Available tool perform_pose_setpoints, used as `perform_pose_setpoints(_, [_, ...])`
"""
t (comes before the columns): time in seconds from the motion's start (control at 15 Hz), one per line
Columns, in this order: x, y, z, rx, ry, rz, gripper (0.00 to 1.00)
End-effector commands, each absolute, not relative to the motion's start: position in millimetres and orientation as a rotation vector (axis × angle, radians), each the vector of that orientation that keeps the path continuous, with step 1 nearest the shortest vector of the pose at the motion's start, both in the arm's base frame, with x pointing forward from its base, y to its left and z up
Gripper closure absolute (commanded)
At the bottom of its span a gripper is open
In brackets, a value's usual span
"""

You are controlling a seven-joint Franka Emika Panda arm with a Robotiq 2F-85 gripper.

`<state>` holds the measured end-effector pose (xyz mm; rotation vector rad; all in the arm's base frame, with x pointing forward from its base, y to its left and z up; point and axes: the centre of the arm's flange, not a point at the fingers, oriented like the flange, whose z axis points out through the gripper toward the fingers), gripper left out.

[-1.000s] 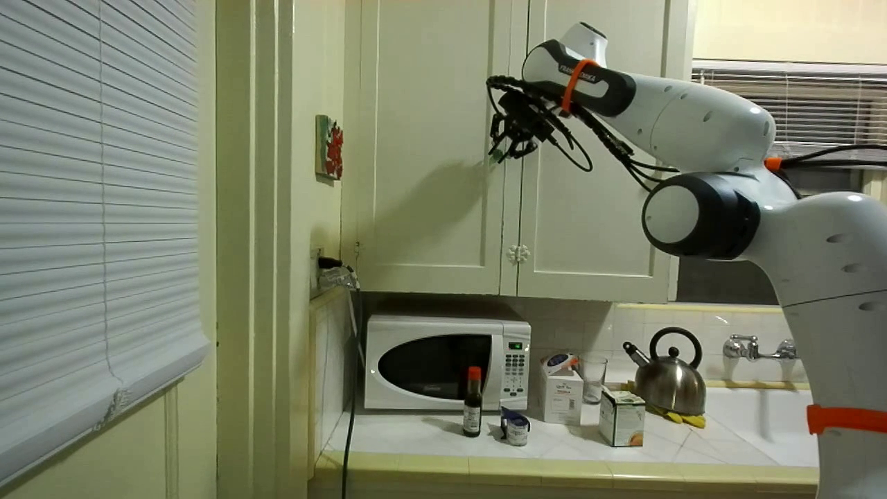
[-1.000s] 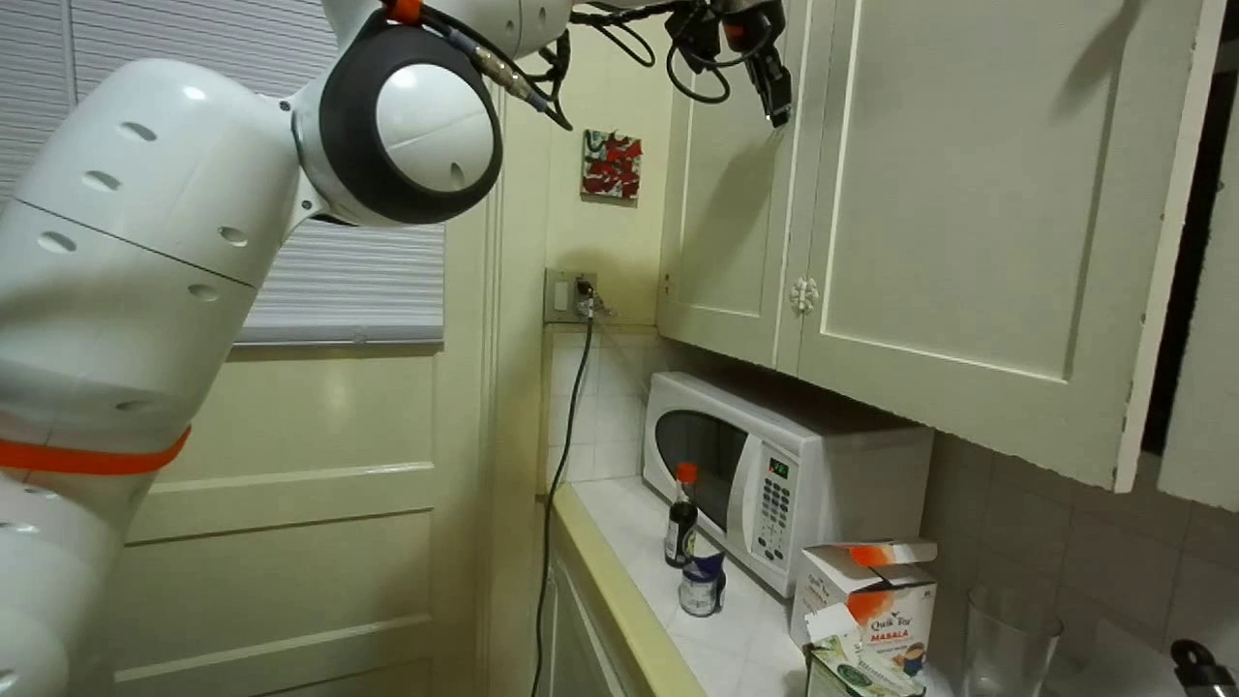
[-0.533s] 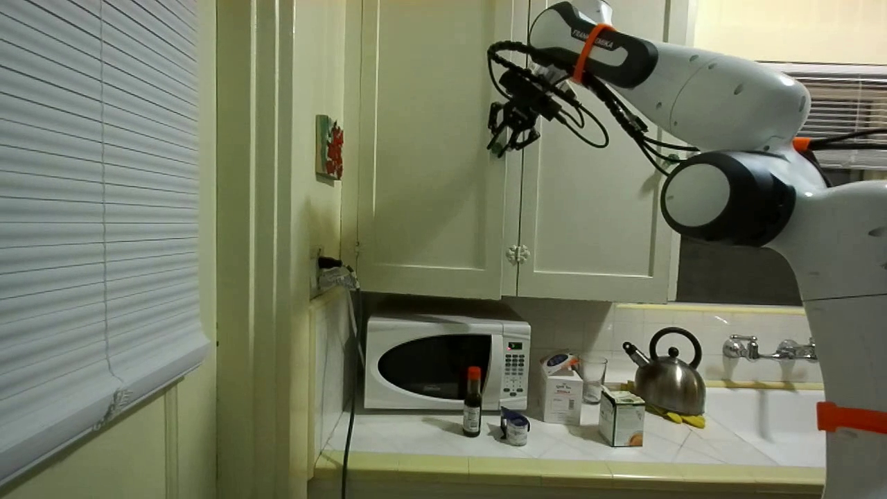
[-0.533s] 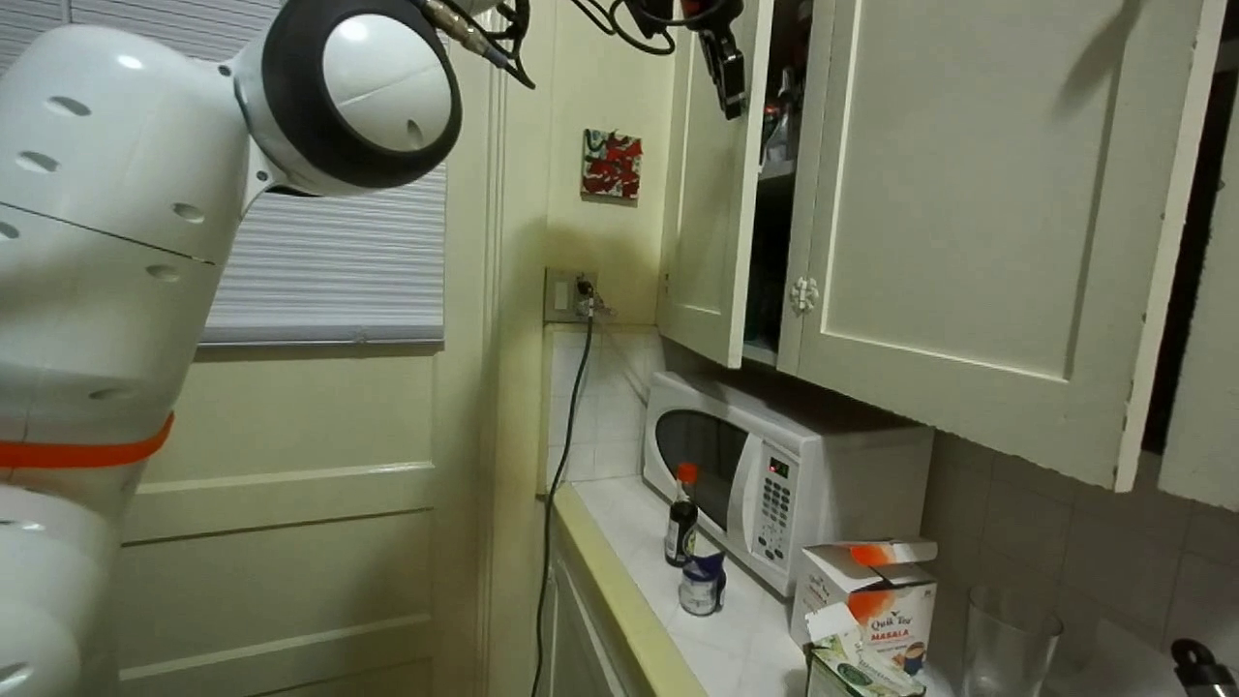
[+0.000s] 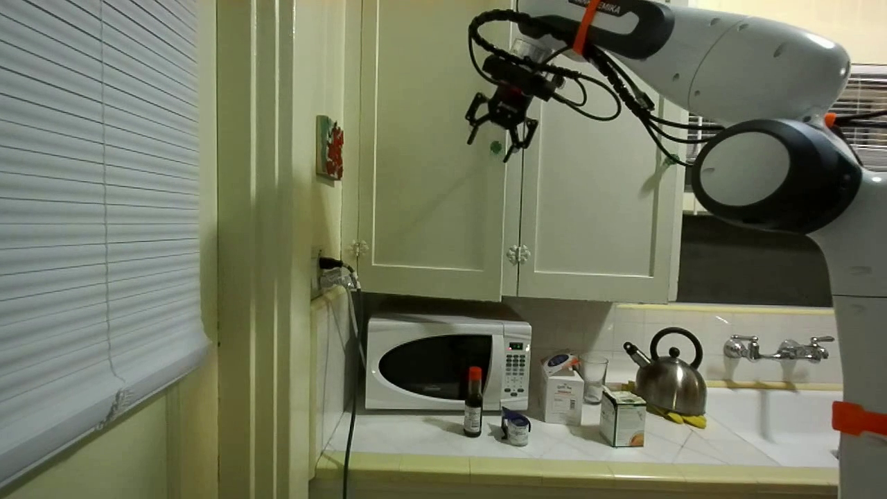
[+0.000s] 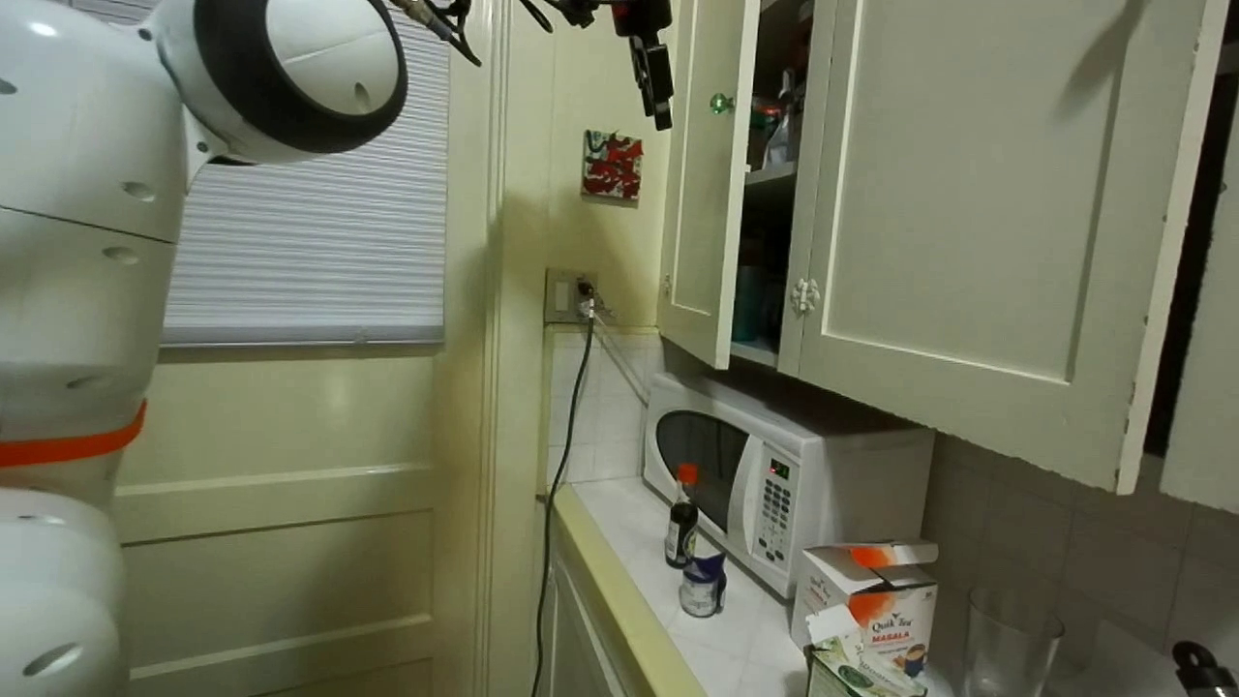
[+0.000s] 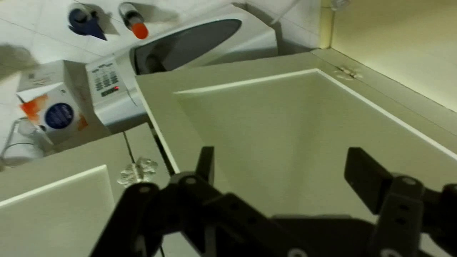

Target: Open the top left cabinet door

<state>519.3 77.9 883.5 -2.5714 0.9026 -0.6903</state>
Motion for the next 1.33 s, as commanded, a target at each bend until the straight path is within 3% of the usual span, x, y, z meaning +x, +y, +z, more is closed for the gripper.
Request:
perform_pose_setpoints(0.0, [465,75,866,-2.737,0.967,-0.618,0.0])
perform_pose_setpoints(0.4, [446,-6,883,-2.678,1.214,-0.741,0.0])
perform_pose_setpoints(0.47, [450,-23,882,-2.625,1.281,-0.793,0.25])
perform_pose_setpoints(0.53, [454,-38,883,-2.588,1.311,-0.827,0.26])
perform_pose_setpoints(0.8, [493,-85,887,-2.299,1.346,-1.062,0.58])
perform_pose_setpoints(1.13, [541,-65,885,-2.074,1.114,-1.106,0.96])
perform_pose_setpoints(1.27, [549,-51,881,-2.015,1.034,-1.049,1.0])
